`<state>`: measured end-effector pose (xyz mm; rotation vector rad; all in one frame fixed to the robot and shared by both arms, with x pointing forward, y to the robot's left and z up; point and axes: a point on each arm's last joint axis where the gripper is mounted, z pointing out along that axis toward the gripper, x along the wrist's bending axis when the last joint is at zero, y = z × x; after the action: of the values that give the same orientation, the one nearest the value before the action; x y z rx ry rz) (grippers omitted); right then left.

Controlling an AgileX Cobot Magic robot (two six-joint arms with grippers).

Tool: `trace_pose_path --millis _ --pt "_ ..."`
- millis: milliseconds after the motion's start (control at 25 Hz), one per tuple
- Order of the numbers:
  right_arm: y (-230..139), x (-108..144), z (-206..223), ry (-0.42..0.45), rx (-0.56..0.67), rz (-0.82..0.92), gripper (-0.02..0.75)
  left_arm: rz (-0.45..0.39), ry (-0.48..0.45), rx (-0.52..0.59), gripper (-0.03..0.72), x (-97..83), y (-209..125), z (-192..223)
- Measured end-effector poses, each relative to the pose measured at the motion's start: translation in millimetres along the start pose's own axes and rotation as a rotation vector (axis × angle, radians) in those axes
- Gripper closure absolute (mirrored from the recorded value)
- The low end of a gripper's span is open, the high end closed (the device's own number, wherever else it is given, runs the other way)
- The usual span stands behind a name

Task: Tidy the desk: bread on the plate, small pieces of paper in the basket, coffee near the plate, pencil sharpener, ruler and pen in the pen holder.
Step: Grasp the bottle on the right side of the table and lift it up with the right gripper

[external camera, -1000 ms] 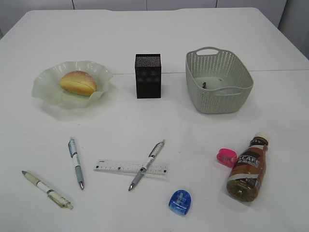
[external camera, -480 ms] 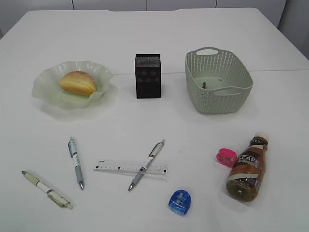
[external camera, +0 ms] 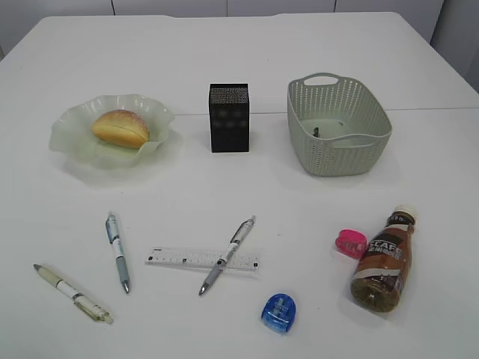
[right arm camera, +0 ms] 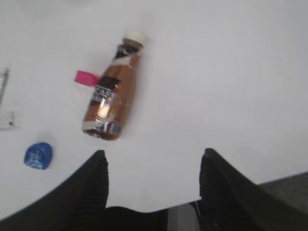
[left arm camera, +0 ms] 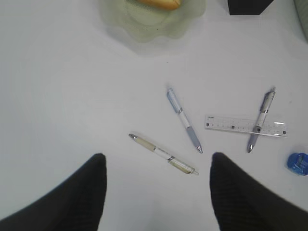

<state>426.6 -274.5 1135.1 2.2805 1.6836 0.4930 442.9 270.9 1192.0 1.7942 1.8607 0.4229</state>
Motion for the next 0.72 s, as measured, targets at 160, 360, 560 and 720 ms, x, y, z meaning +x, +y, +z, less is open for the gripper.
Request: trace_pose_path --millis 160,360,560,720 --pt "-14.1 -4.6 31.7 -0.066 0.112 0.060 0.264 -0.004 -0.027 0.004 0.202 -2.5 -0.4 0.0" --pt "-5.2 3.8 62.9 -0.106 0.204 0.117 0.264 0.015 -0.033 0.005 0.202 -3.0 -0.5 0.0" --pt "-1.5 15.2 89.3 -0.088 0.304 0.155 0.264 0.022 -0.033 0.005 0.202 -3.0 -0.5 0.0" --pt "-0.2 19.0 101.3 -0.090 0.347 0.167 0.264 0.025 -0.033 0.005 0.202 -3.0 -0.5 0.0"
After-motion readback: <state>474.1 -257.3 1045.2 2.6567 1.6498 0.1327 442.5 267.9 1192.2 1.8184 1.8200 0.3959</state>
